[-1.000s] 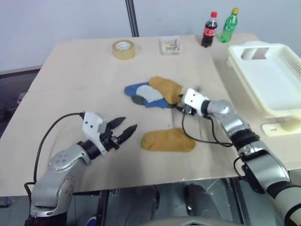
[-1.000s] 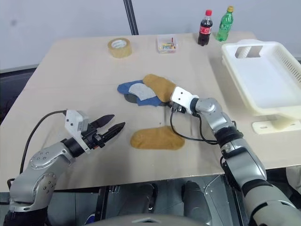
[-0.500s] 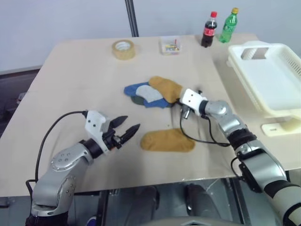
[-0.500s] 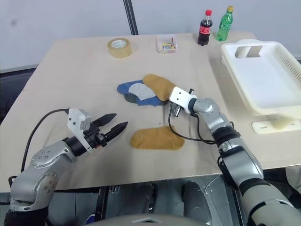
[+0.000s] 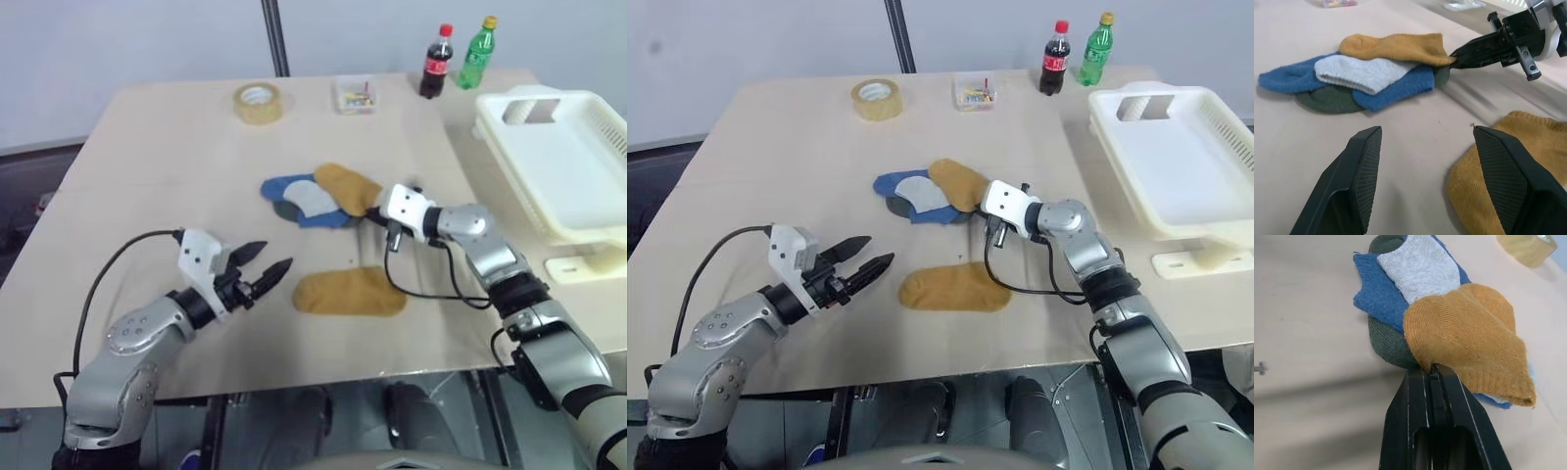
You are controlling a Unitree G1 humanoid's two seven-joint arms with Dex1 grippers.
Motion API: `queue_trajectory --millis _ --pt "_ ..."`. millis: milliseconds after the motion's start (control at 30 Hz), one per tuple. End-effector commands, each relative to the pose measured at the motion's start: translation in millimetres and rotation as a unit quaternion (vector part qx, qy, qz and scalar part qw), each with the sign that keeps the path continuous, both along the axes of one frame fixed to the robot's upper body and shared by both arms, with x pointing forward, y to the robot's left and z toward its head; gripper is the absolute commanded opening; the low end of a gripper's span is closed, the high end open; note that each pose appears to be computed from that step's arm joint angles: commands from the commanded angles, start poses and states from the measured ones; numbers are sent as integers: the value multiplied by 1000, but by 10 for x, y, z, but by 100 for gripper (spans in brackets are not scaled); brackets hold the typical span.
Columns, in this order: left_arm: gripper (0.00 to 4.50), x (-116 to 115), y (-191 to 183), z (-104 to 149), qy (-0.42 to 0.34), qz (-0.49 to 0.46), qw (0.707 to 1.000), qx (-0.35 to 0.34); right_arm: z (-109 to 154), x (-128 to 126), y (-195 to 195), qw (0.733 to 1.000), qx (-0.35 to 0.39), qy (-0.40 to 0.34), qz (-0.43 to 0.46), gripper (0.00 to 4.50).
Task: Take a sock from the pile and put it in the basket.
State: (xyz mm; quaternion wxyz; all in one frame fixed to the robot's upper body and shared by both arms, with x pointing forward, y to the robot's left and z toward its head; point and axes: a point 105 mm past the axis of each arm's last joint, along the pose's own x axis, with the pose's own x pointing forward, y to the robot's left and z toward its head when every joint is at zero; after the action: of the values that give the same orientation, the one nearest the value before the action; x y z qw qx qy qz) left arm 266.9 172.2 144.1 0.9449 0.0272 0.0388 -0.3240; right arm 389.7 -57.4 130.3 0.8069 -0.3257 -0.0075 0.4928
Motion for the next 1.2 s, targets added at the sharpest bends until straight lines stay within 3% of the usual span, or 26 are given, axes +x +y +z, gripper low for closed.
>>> queue_trajectory --millis 33,67,167,200,567,700,967,1100,1200 --pt "318 -18 -58 71 -13 -15 1000 1 105 -21 14 999 32 12 7 2" --pt "318 -18 -59 71 -13 -16 1000 2 108 -19 15 999 36 13 5 2" --pt "318 -20 -55 79 -13 -15 1000 3 120 -15 29 999 32 -1 3 80" --pt "318 -19 -52 84 -14 -14 1000 2 120 -15 33 999 36 2 2 125" --pt "318 -31 -54 92 -14 -12 1000 6 137 -29 81 999 46 3 8 125" --pt "318 -28 -62 97 -15 -13 1000 7 129 -14 80 999 45 4 6 2" --pt "318 -25 -54 97 -14 -12 1000 7 175 -66 62 999 37 -3 23 2" --pt "318 -21 -58 85 -10 -18 1000 9 264 -283 -6 997 26 11 75 2" --pt "318 -1 -82 47 -2 -30 999 13 189 -514 -163 993 -14 38 111 2"
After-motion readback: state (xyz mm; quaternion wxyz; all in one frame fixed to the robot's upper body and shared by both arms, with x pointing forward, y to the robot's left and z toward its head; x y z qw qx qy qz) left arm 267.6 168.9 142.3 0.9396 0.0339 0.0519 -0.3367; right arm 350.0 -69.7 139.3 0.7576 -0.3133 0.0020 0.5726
